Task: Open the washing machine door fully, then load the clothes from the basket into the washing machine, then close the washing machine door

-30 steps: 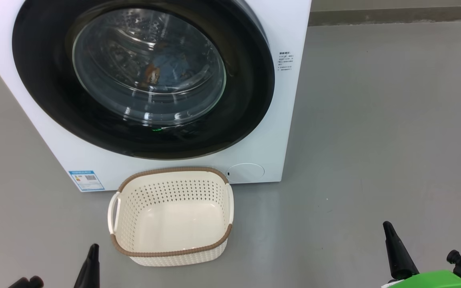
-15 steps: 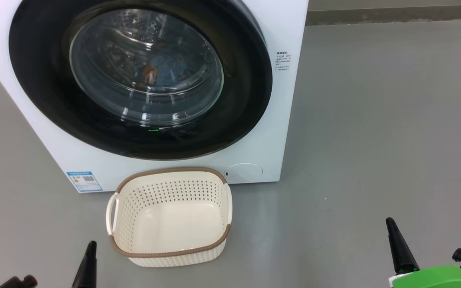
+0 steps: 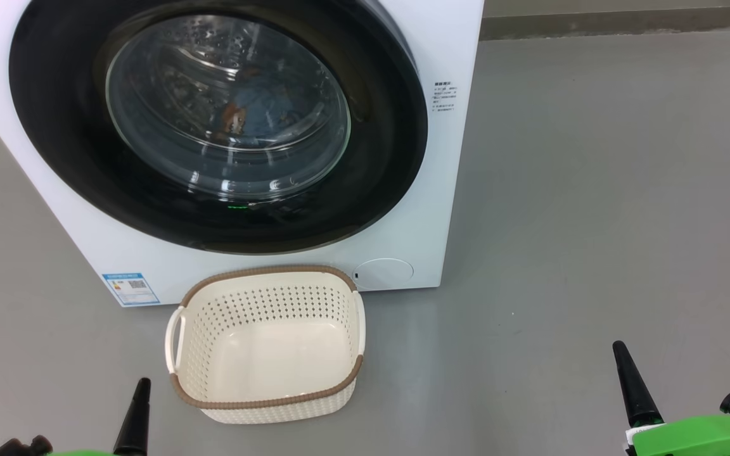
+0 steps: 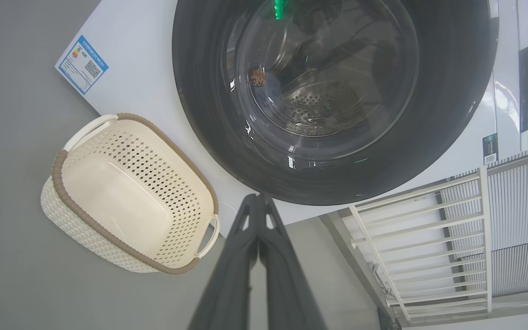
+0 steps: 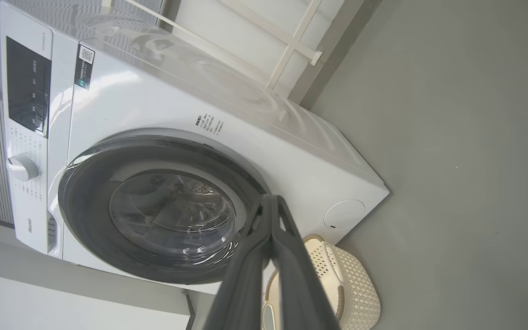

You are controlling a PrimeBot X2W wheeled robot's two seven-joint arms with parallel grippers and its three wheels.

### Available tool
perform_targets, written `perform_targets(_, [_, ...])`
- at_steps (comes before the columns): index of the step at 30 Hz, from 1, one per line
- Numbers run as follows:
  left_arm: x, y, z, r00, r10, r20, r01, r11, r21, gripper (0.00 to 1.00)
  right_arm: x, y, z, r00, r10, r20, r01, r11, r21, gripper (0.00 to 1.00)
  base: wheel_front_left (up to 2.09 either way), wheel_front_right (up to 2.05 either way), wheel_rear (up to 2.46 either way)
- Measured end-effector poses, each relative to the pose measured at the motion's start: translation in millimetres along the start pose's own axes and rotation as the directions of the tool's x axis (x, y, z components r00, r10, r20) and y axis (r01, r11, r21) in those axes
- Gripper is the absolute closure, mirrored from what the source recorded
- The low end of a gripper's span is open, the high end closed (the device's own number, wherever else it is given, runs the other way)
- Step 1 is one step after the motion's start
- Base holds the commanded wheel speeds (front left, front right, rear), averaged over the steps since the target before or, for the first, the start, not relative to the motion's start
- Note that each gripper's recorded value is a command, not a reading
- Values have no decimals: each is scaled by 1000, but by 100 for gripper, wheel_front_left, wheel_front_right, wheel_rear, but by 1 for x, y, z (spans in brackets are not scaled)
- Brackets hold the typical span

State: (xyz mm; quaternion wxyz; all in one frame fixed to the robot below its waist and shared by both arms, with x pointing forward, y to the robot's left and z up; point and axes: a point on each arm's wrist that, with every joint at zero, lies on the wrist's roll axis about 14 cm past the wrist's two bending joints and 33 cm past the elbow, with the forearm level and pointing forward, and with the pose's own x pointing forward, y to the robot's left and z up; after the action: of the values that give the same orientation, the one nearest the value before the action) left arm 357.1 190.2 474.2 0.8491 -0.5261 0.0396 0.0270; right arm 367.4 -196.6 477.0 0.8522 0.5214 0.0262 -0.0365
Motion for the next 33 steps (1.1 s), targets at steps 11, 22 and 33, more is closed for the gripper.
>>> perform_targets(11, [5, -2, 0, 1000, -1, -7, 0, 993, -119, 100, 3, 0, 2, 1000, -1, -4, 1, 993, 121, 100, 0, 0, 0])
perform_targets(22, [10, -5, 1, 1000, -11, -11, 8, 972, -236, 100, 2, -4, 5, 1000, -13, -7, 15, 970, 242, 100, 0, 0, 0])
perform_targets(33, [15, -7, 1, 1000, -19, -17, 12, 936, -351, 100, 6, 0, 9, 1000, 1, -3, 0, 933, 359, 100, 0, 0, 0])
